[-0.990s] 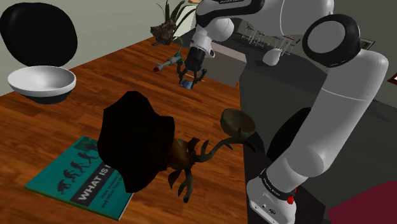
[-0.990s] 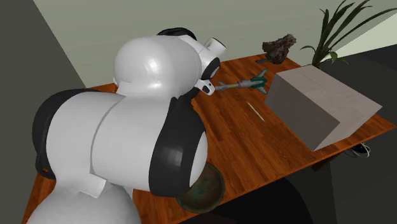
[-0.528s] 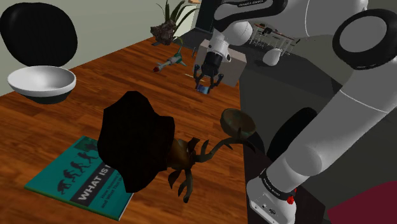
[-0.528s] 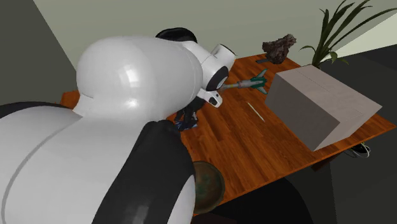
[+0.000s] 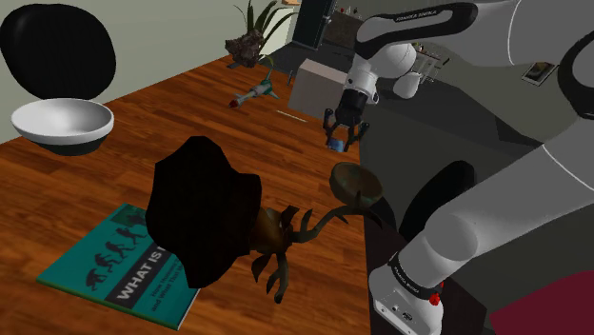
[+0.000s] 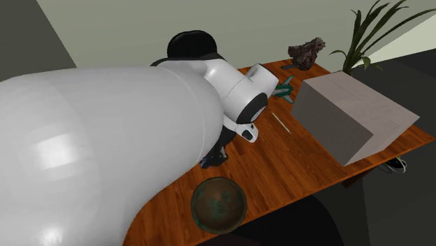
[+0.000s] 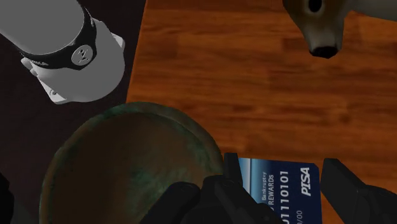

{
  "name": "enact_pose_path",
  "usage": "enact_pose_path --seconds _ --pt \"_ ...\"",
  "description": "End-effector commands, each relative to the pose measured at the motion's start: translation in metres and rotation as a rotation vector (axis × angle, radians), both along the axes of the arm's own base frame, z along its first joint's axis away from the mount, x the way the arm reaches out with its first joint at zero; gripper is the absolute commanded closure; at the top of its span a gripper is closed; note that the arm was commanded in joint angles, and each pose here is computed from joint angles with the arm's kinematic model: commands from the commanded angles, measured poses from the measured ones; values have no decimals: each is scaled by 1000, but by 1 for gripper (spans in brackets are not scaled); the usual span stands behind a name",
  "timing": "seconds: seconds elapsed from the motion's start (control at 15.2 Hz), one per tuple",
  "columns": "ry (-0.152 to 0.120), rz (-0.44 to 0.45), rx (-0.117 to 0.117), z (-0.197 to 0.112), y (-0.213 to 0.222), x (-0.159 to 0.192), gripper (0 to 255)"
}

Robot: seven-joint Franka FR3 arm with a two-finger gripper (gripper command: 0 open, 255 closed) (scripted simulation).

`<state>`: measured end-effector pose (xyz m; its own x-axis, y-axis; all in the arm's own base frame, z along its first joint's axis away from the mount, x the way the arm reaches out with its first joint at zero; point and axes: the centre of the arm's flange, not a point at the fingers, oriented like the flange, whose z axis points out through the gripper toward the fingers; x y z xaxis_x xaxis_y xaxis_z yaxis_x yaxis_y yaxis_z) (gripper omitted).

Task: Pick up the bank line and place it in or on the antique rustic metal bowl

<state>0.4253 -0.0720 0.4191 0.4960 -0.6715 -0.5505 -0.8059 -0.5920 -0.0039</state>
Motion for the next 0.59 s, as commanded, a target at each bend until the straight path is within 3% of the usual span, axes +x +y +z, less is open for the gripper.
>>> enact_pose_path --seconds 0.0,0.53 --pt "1 1 1 1 -10 -25 255" --pt "1 1 1 1 -54 -105 255"
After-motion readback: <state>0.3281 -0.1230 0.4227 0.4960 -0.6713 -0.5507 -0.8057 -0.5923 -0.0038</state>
